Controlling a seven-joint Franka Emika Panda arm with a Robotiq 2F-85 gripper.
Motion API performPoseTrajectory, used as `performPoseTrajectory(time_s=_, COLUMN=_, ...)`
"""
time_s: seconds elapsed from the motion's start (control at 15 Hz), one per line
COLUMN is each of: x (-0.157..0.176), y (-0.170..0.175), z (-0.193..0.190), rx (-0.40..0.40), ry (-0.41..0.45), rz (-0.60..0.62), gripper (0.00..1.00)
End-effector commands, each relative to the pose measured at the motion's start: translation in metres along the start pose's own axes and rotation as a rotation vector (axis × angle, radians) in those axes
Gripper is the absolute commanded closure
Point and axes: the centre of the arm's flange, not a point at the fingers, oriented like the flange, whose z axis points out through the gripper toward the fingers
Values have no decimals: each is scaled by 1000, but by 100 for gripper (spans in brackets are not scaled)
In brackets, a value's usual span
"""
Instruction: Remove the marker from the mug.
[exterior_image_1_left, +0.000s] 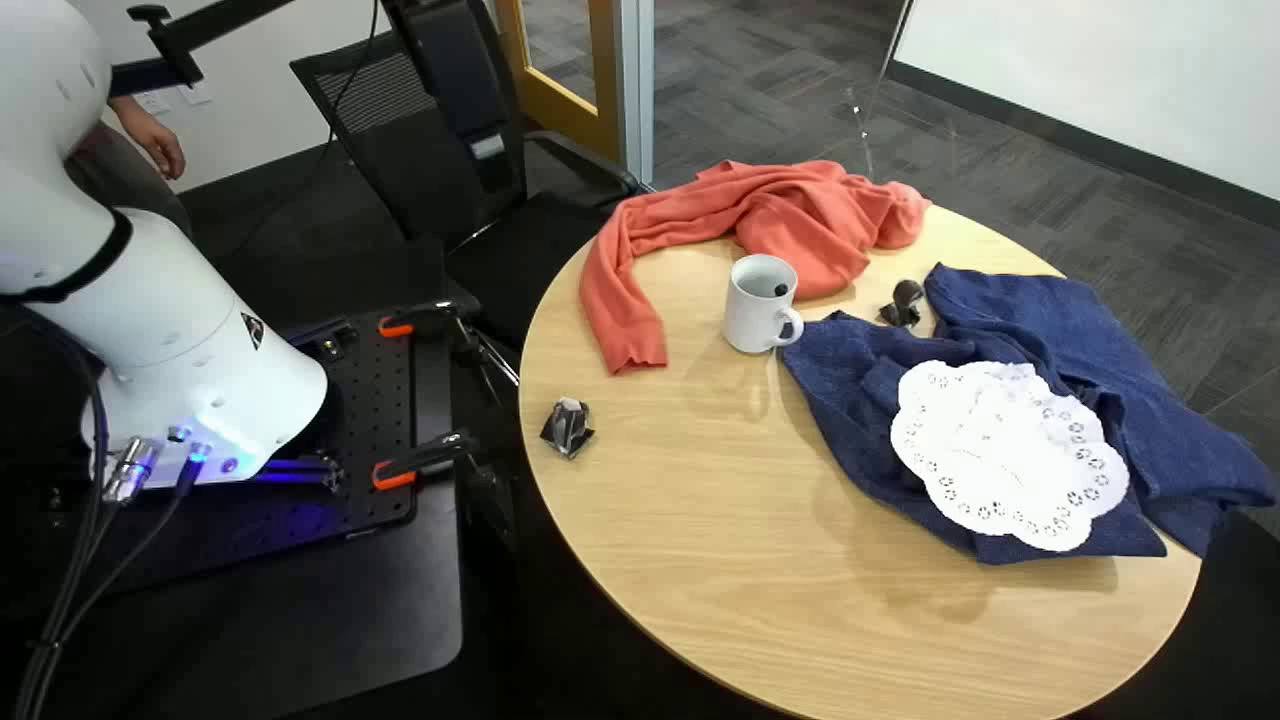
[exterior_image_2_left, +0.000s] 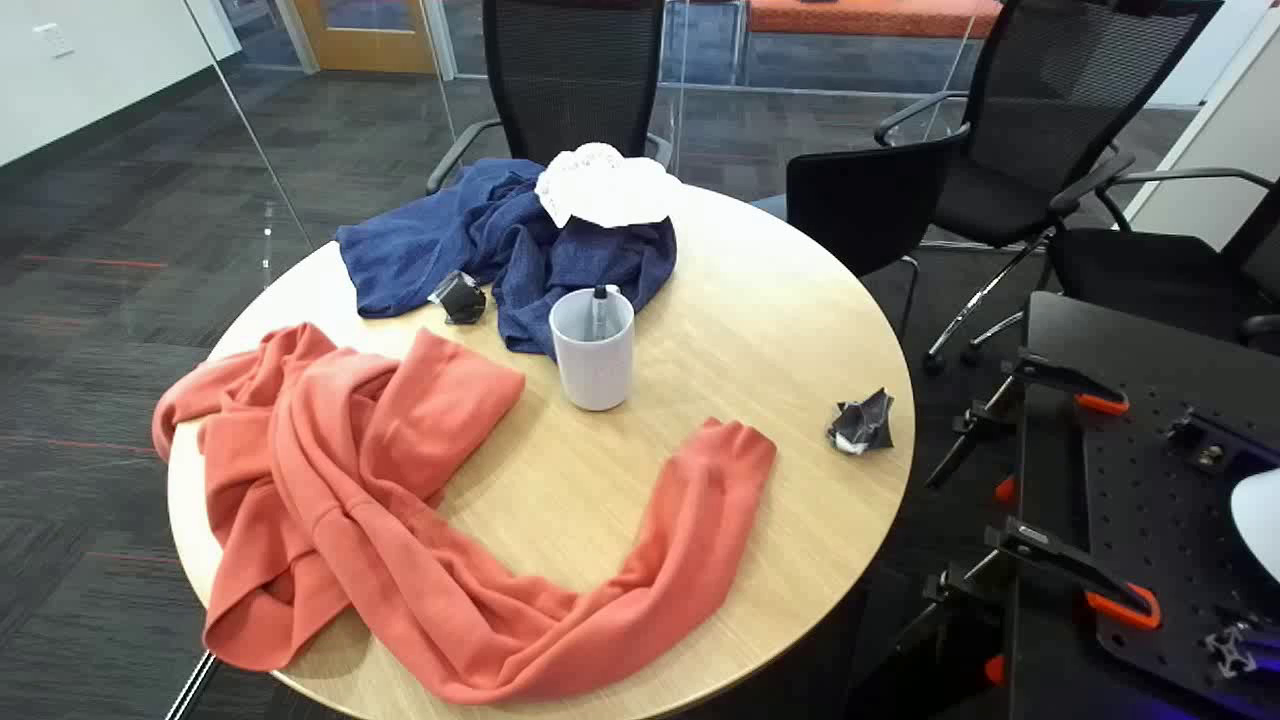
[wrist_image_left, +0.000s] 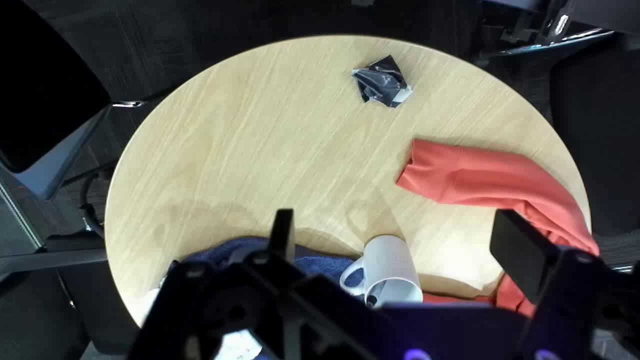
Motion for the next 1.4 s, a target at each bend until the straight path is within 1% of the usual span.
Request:
performPoseTrajectory(time_s=0.0, x=0, y=0, z=0, rx=0, ry=0, rz=0, gripper=0)
performPoseTrajectory(time_s=0.4, x=0, y=0, z=0, rx=0, ry=0, rz=0, gripper=0)
performPoseTrajectory(time_s=0.67, x=17, y=-18, z=0, rx=16, ry=34, rz=23, gripper=0)
performPoseTrajectory(time_s=0.8, x=29, y=-30, z=1, rx=19, ry=62, rz=62, gripper=0)
performPoseTrajectory(time_s=0.93, x=45, y=-43, z=1, rx=27, ry=108, rz=127, gripper=0)
performPoseTrajectory(time_s=1.2, x=79, y=-69, z=9, rx=24, ry=165, rz=282, gripper=0)
performPoseTrajectory(time_s=1.33, x=96, y=-80, z=16, rx=16, ry=179, rz=370, gripper=0)
